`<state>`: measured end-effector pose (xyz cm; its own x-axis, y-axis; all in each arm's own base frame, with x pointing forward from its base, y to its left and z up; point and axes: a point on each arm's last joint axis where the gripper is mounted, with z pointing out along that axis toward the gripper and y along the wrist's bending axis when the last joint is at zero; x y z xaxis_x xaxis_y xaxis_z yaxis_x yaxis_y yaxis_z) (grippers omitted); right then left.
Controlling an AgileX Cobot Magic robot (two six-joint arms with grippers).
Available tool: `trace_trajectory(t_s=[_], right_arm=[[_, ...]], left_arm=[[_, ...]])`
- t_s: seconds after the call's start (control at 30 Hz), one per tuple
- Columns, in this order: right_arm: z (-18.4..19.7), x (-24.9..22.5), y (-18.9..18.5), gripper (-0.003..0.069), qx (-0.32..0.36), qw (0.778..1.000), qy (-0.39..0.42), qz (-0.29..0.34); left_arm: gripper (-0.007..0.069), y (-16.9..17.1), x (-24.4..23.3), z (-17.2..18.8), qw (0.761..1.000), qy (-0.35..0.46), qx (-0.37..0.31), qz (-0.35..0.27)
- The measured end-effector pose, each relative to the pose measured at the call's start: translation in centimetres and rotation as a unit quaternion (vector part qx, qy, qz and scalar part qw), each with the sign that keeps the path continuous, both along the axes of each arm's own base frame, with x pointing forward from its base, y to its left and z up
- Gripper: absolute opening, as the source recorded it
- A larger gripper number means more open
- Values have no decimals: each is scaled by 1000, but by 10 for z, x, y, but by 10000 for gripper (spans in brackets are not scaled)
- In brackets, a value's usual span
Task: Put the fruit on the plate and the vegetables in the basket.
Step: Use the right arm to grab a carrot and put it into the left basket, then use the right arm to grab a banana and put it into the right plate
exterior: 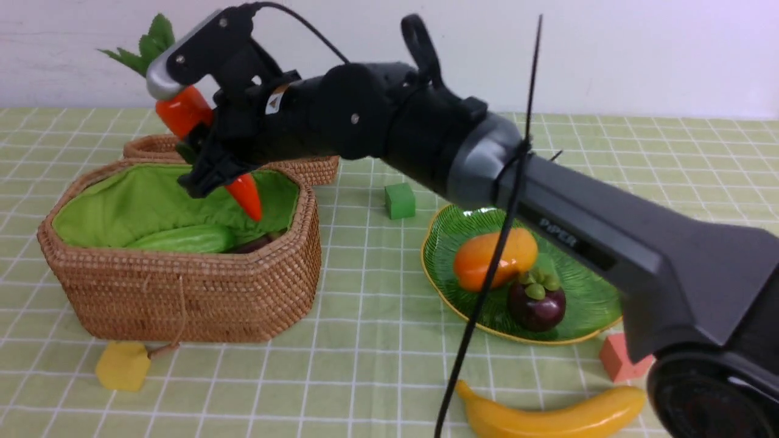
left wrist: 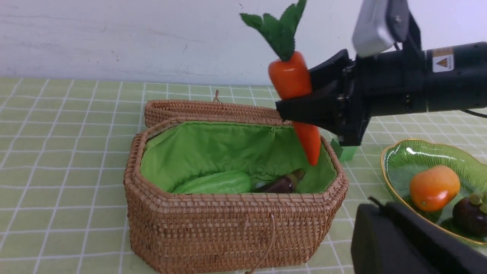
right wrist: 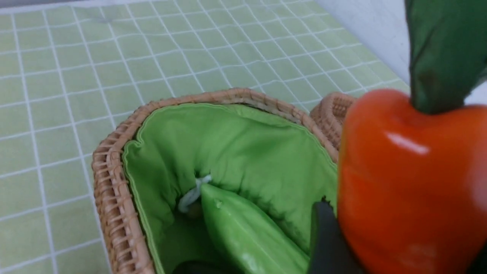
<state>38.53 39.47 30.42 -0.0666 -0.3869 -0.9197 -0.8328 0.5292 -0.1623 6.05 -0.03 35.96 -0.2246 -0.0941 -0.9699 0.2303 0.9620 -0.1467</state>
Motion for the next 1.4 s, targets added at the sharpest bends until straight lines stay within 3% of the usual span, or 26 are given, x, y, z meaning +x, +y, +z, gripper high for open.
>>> trace_trajectory(t_s=[0.1,0.23,0.3,0.43,0.6,0.7,0.73,0.83,0.87,0.93,1.03,1.17,1.33,1.4], right_arm=[[-10,-1,6,387,-16,1000,-10,11],[-9,-1,5,592,-25,999,-17,13],[-3,-4,2,659,-37,999,-12,17],[18,-19,-11,667,-77,996,22,25],[63,-51,-46,566,-130,985,116,-3],[87,-69,-68,452,-153,975,158,-28],[99,-80,-80,365,-171,969,174,-37],[114,-90,-92,197,-173,969,173,-45],[115,-90,-93,185,-173,969,173,-46],[118,-97,-101,31,-178,967,175,-52],[110,-109,-117,-16,-203,958,191,-66],[96,-135,-152,-13,-259,942,197,-86],[55,-170,-192,23,-343,910,219,-72],[16,-184,-206,86,-402,887,223,-33]], left_arm=[[-13,0,0,0,1000,-1,10,-2],[-13,-1,0,-1,1000,4,7,-4],[-13,-1,-1,-2,1000,8,2,-8],[-13,-3,-1,-2,1000,16,-7,-14],[-13,-8,-4,-6,998,36,1,-48],[-13,-14,-7,-11,995,52,9,-86],[-13,-20,-8,-15,991,60,14,-115],[-13,-31,-11,-23,983,65,8,-172],[-13,-32,-11,-23,982,61,11,-177],[-13,-41,-13,-23,974,50,3,-219],[-13,-48,-11,-21,968,37,11,-246],[-13,-57,-6,-24,962,46,36,-268],[-13,-65,1,-30,957,72,56,-277],[-13,-67,2,-31,955,78,58,-279]])
